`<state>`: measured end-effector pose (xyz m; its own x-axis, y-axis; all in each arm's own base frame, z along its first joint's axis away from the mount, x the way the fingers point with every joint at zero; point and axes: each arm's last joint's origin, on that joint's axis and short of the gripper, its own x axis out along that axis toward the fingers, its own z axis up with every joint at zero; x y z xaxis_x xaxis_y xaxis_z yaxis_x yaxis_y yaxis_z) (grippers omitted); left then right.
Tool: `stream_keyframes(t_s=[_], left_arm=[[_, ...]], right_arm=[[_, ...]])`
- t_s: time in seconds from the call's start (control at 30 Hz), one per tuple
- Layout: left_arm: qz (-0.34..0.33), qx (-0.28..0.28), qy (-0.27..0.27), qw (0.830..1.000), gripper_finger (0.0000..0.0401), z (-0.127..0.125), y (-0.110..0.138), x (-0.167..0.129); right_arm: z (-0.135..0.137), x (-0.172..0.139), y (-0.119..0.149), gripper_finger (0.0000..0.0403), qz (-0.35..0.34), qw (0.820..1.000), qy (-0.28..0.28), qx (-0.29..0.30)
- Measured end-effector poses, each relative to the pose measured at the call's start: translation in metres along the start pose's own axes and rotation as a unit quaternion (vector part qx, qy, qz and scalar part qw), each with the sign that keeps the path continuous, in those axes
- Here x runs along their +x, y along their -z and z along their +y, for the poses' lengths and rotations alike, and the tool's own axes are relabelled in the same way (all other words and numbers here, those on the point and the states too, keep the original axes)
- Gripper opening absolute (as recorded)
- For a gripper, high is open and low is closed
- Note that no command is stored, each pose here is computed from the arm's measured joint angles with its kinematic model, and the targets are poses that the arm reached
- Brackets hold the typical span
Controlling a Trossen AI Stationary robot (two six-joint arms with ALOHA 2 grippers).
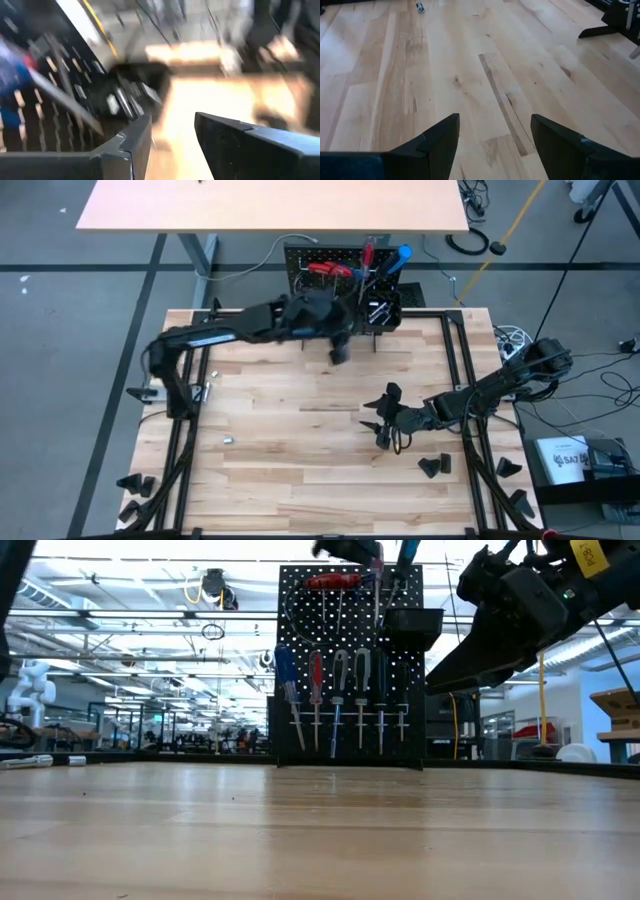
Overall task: Hang tools onto peg board
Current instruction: Put the silver socket into the black bin on the peg board
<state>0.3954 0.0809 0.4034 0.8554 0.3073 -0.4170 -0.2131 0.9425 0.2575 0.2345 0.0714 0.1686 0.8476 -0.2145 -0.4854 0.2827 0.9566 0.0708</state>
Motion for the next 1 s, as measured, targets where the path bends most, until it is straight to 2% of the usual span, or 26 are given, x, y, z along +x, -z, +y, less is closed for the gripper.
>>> stream_keyframes(t_s=[0.1, 0.2, 0.3, 0.37, 0.43, 0.47, 0.57, 0.7, 0.83, 0.93, 1.0], left_arm=[[0.079, 0.022, 0.041, 0.996, 0.0159, -0.015, 0.005, -0.043], [0.186, 0.015, 0.082, 0.979, 0.0159, -0.030, 0.018, -0.087], [0.321, -0.040, 0.101, 0.941, 0.0159, -0.043, 0.039, -0.123], [0.394, -0.089, 0.079, 0.911, 0.0159, -0.052, 0.053, -0.143], [0.403, -0.125, 0.071, 0.904, 0.0159, -0.066, 0.062, -0.154], [0.400, -0.128, 0.084, 0.903, 0.0159, -0.074, 0.067, -0.159], [0.408, -0.098, 0.121, 0.899, 0.0159, -0.097, 0.084, -0.171], [0.464, -0.080, 0.102, 0.876, 0.0159, -0.122, 0.120, -0.176], [0.509, -0.030, 0.093, 0.855, 0.0159, -0.143, 0.157, -0.178], [0.523, 0.003, 0.099, 0.847, 0.0159, -0.159, 0.186, -0.174], [0.527, 0.005, 0.122, 0.841, 0.0159, -0.170, 0.204, -0.171]], right_arm=[[0.000, 0.000, 0.000, 0.0238, 0.000, 1.000, 0.000, -0.001], [0.000, 0.000, 0.000, 0.0238, -0.001, 1.000, 0.003, -0.002], [-0.001, 0.001, 0.000, 0.0238, -0.002, 1.000, 0.006, 0.000], [-0.002, 0.001, -0.001, 0.0238, -0.002, 1.000, 0.008, 0.001], [-0.002, 0.001, -0.001, 0.0238, -0.003, 1.000, 0.009, 0.001], [-0.002, 0.001, -0.001, 0.0238, -0.003, 1.000, 0.009, 0.001], [-0.002, 0.001, -0.001, 0.0238, -0.002, 1.000, 0.009, 0.001], [-0.002, 0.001, -0.001, 0.0238, -0.002, 1.000, 0.009, 0.001], [-0.002, 0.001, -0.001, 0.0238, -0.003, 1.000, 0.009, 0.003], [-0.002, 0.001, -0.001, 0.0238, -0.003, 1.000, 0.009, 0.004], [-0.002, 0.001, -0.001, 0.0238, -0.003, 1.000, 0.009, 0.008]])
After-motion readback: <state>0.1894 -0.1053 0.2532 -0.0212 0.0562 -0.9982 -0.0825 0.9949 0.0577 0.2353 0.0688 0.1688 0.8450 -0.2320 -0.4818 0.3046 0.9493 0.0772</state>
